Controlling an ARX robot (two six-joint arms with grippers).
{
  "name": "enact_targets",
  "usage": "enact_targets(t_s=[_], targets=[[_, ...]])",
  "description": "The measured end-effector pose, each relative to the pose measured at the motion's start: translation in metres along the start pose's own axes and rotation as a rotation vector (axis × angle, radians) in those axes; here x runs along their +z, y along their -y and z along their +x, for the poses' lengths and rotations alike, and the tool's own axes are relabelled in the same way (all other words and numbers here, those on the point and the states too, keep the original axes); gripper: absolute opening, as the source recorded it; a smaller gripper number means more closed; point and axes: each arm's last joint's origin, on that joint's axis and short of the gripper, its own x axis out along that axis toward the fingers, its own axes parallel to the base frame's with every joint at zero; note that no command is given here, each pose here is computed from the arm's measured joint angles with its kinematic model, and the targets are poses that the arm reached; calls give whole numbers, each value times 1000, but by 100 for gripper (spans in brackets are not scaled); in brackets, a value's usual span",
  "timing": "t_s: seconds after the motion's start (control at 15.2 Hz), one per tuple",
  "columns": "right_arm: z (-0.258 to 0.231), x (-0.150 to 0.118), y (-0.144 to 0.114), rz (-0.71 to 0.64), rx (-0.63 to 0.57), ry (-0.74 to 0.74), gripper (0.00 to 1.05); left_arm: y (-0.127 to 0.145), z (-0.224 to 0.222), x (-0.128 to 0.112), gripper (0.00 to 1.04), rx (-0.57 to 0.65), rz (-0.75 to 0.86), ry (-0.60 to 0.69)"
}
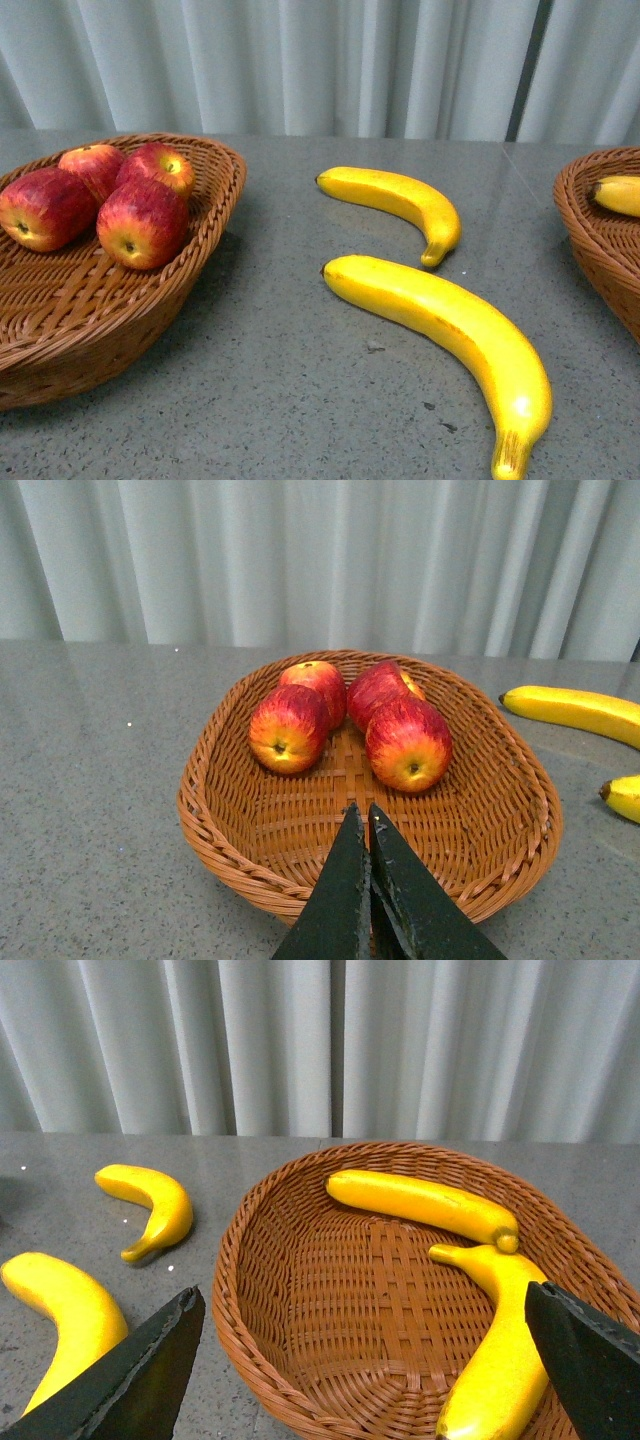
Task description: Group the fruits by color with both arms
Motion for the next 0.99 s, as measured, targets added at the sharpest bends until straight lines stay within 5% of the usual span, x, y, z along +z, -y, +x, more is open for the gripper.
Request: enact_targets(t_s=[0.53,0.92,0.99], targets=[[0,0,0,0,0,0,98,0,0,0,96,0,-1,0],[0,0,0,0,0,0,98,0,0,0,98,0,-1,0],[0,-2,1,36,79,-64,98,0,0,0,98,1,-2,0]])
